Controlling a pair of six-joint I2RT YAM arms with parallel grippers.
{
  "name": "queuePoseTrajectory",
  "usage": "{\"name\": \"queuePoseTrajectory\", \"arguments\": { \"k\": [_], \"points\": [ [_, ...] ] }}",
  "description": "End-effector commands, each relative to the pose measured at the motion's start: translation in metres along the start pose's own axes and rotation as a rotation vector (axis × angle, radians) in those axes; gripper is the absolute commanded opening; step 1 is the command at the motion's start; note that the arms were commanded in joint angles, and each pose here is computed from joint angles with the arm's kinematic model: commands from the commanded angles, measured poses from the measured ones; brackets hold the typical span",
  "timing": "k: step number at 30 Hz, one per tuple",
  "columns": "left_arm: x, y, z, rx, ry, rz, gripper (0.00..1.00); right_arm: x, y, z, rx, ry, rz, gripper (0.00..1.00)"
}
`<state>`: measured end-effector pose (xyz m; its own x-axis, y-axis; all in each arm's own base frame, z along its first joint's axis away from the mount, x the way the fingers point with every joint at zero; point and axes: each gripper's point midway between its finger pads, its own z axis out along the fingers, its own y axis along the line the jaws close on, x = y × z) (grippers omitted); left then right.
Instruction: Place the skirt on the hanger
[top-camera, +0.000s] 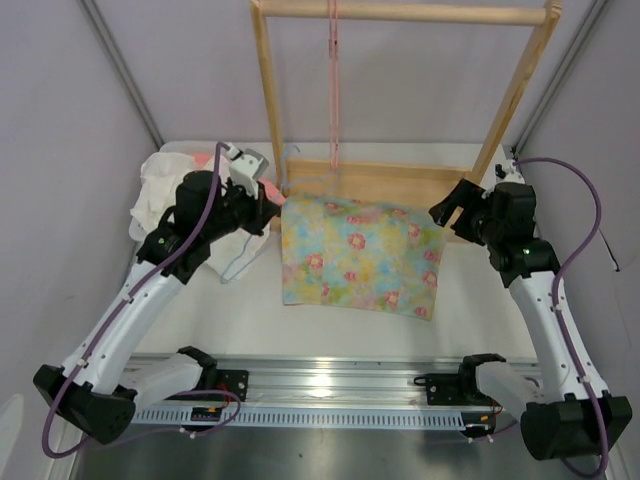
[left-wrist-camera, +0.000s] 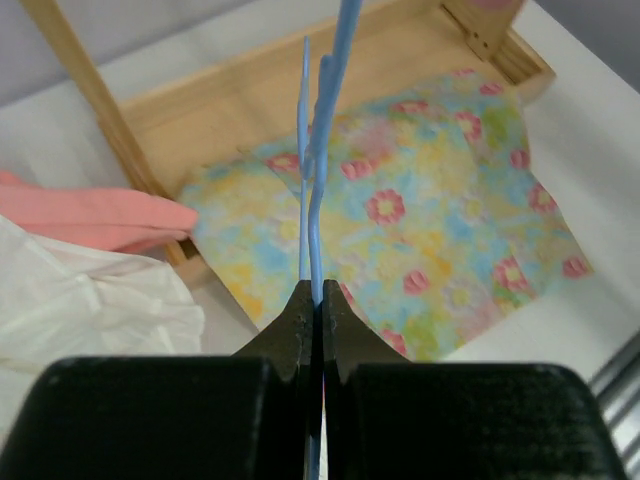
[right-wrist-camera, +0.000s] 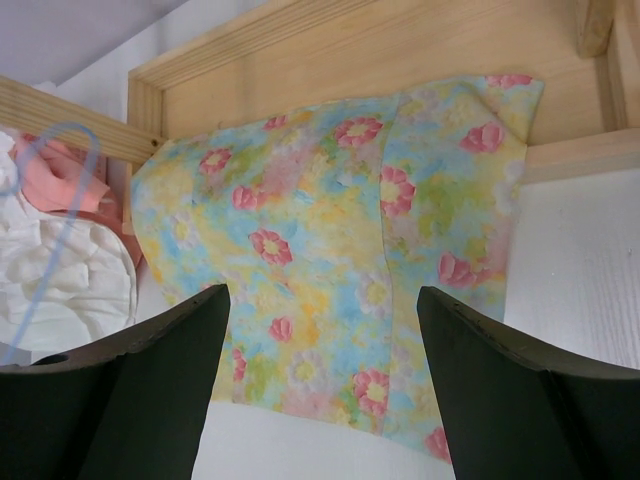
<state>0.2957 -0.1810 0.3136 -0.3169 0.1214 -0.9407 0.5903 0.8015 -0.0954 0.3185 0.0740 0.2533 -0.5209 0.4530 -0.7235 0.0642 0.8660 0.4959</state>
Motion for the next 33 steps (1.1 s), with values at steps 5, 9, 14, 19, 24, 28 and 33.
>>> {"name": "queuePoseTrajectory", "arguments": {
  "k": [5, 9, 14, 19, 24, 28, 33],
  "points": [
    [0.053, -0.082, -0.018, 0.320, 0.124, -0.050, 0.00, -0.003, 0.005, -0.042, 0.011, -0.037, 0.019, 0.83],
    [0.073, -0.139, -0.020, 0.504, 0.157, -0.035, 0.00, 0.001, 0.003, -0.053, 0.025, -0.040, 0.022, 0.83],
    [0.107, -0.183, -0.006, 0.614, 0.223, -0.023, 0.00, 0.013, 0.003, -0.062, 0.027, -0.026, 0.034, 0.82],
    [0.123, -0.212, 0.018, 0.705, 0.194, -0.048, 0.00, 0.042, -0.010, -0.057, 0.091, 0.040, 0.028, 0.81],
    [0.136, -0.226, 0.037, 0.779, 0.209, -0.053, 0.00, 0.072, -0.031, -0.047, 0.181, 0.094, 0.045, 0.79],
    [0.154, -0.228, 0.058, 0.778, 0.243, -0.051, 0.00, 0.090, -0.046, -0.042, 0.231, 0.115, 0.067, 0.77],
    [0.173, -0.213, 0.081, 0.727, 0.271, -0.069, 0.00, 0.112, -0.059, -0.036, 0.271, 0.161, 0.089, 0.75]
  ]
}}
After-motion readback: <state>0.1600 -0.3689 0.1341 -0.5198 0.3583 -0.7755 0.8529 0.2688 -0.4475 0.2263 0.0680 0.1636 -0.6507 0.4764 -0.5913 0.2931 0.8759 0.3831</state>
